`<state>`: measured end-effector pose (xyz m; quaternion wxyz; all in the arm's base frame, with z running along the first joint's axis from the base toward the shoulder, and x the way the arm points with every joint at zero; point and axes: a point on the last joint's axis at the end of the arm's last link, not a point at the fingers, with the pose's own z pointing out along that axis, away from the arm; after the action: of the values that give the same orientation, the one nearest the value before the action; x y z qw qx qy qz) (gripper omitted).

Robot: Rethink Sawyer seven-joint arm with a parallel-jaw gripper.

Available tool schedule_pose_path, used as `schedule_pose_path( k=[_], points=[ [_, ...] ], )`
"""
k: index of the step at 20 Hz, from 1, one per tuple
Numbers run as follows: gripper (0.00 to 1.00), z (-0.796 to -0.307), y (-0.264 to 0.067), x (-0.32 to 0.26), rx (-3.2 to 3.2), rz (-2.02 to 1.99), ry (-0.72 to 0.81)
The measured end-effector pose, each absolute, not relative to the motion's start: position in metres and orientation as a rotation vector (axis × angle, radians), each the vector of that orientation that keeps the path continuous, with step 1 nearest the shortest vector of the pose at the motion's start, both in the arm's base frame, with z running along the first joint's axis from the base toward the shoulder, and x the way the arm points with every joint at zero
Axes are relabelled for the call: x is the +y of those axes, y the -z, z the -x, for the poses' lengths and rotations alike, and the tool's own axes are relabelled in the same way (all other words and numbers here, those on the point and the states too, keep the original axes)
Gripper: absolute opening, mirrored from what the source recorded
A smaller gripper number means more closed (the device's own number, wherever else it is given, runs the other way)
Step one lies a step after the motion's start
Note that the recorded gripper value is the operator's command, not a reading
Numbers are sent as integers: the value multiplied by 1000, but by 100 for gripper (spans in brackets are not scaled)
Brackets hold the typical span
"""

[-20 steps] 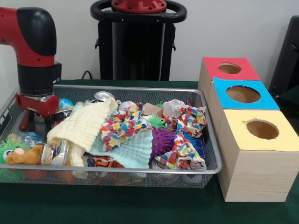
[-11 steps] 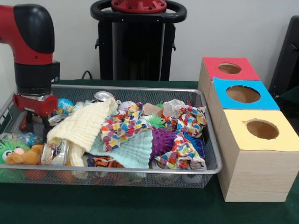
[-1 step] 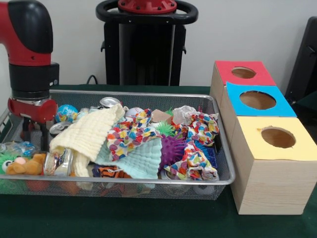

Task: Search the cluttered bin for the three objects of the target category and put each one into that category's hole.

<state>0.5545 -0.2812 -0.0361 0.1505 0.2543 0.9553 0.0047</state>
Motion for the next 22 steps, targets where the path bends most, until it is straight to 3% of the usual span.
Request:
schedule_pose_path(
  k=[17, 18, 22],
  points=[
    [100, -563, 21, -286, 2724, -706, 15],
    [0, -566, 19, -284, 2723, -697, 17],
    [0, -567, 18, -282, 2723, -692, 17]
  ],
)
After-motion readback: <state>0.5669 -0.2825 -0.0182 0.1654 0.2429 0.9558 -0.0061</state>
